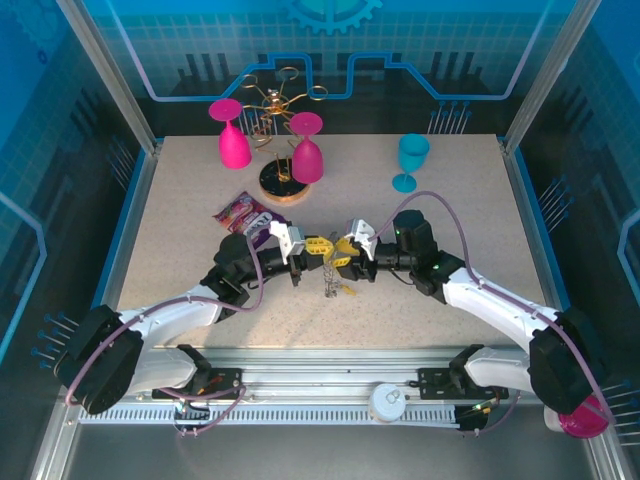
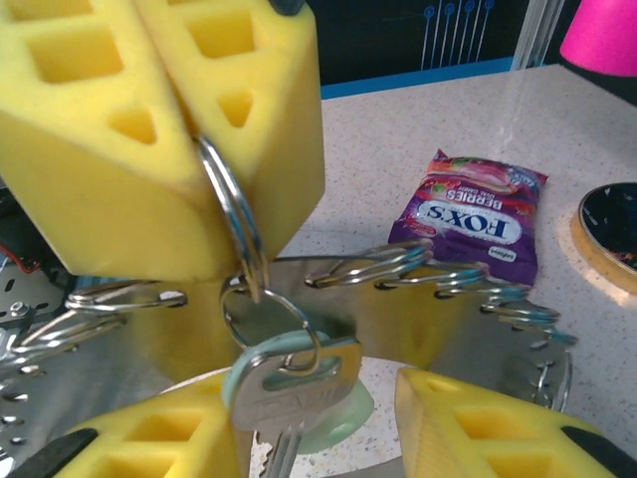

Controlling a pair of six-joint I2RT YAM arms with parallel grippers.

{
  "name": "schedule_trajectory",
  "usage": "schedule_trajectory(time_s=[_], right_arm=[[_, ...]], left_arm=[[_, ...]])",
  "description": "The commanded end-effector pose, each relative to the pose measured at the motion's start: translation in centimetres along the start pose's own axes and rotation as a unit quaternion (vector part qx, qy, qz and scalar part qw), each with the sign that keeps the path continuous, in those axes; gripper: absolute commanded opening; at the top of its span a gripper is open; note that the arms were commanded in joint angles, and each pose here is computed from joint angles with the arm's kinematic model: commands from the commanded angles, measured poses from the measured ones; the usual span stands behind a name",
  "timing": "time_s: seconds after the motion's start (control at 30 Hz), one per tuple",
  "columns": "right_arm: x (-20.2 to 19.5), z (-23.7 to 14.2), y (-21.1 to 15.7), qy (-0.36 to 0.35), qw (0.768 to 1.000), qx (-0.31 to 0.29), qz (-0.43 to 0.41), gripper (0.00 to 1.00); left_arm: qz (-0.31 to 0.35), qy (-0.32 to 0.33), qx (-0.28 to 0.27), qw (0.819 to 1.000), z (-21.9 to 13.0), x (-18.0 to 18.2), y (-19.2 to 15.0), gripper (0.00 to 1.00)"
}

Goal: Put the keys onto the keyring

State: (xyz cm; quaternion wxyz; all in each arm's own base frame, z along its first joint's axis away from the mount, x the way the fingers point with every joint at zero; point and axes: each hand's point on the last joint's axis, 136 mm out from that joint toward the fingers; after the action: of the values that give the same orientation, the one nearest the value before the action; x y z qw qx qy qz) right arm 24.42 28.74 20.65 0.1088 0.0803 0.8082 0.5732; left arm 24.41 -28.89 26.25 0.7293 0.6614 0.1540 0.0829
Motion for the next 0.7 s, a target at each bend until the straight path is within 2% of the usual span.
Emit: schedule_trajectory(time_s=[0.0,0.2,0.5,0.67], right_arm=[[-0.2,0.4,0.8,-0.017,1.000,-0.017,-0.007,0.43],[-1.1,0.1,1.3,-0.054,0.998,-0.025,-0.027,0.37],[-1.1,-0.4,1.5,-0.072,0.996,-0.024,-0.050,0.11],[-1.7,-0.8,1.5,-0.094,0.993,-0.011,-0.070,0.00]], left_arm=[[0.004,0.019,-0.029,0.999,-0.2,0.6,1.2,0.00],[0.008,0.033,-0.035,0.999,-0.4,1.0,1.3,0.00],[0.014,0.047,-0.032,0.998,-0.5,1.4,1.2,0.00],[0.015,0.068,-0.013,0.997,-0.5,2.1,0.8,0.00]])
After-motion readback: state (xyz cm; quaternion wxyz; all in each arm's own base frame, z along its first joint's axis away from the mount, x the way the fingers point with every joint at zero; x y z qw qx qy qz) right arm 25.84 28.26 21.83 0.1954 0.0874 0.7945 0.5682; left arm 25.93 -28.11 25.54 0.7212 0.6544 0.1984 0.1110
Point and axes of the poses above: each hand's point on the last joint's axis, 136 mm out from that joint toward the fingers, its own z axis out along the fingers, its own x axis along the line the jaws close on, y = z × x, and after that the axes turned 6 degrees about -z, right-handed
